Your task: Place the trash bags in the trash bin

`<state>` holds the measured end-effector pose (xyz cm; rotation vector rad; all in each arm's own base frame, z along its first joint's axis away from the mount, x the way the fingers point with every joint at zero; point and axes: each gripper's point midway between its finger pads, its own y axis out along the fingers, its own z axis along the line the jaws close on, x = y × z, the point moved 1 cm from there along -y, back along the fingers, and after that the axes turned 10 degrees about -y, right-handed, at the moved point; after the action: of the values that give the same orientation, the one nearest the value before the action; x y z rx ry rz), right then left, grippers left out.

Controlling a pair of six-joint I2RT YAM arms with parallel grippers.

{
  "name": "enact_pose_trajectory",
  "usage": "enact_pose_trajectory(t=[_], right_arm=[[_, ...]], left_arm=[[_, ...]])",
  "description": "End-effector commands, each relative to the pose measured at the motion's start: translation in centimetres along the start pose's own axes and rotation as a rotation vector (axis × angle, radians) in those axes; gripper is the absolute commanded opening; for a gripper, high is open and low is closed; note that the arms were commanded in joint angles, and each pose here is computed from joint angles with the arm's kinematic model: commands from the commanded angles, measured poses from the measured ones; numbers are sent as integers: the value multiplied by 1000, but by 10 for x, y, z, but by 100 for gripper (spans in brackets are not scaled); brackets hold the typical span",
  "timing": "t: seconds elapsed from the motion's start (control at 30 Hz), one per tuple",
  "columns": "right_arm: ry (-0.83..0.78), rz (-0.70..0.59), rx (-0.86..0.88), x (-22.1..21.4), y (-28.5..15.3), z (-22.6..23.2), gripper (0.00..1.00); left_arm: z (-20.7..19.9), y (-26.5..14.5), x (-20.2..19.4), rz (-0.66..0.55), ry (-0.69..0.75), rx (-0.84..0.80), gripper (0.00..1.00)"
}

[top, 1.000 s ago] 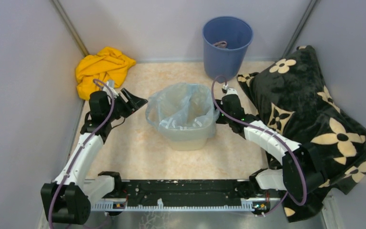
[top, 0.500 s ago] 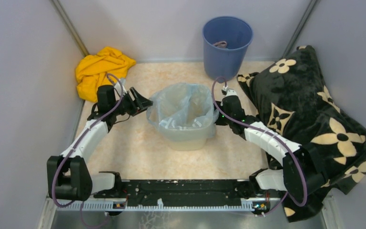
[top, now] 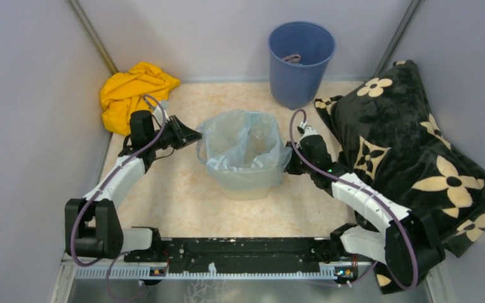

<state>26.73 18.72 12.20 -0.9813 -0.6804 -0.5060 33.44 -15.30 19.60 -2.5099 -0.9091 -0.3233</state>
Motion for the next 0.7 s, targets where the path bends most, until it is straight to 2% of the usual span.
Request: enact_pose_trajectory(t=[0.0, 0.3, 0.67], right_arm=[[15, -21, 55, 1, -15, 10, 41], [77, 26, 99, -13, -38, 19, 45], [175, 128, 123, -48, -38, 18, 53]], left_arm=[[-13, 2, 8, 1, 23, -58, 18], [-7, 3, 4, 10, 23, -42, 16], [-1, 4, 2, 15, 18, -26, 15]])
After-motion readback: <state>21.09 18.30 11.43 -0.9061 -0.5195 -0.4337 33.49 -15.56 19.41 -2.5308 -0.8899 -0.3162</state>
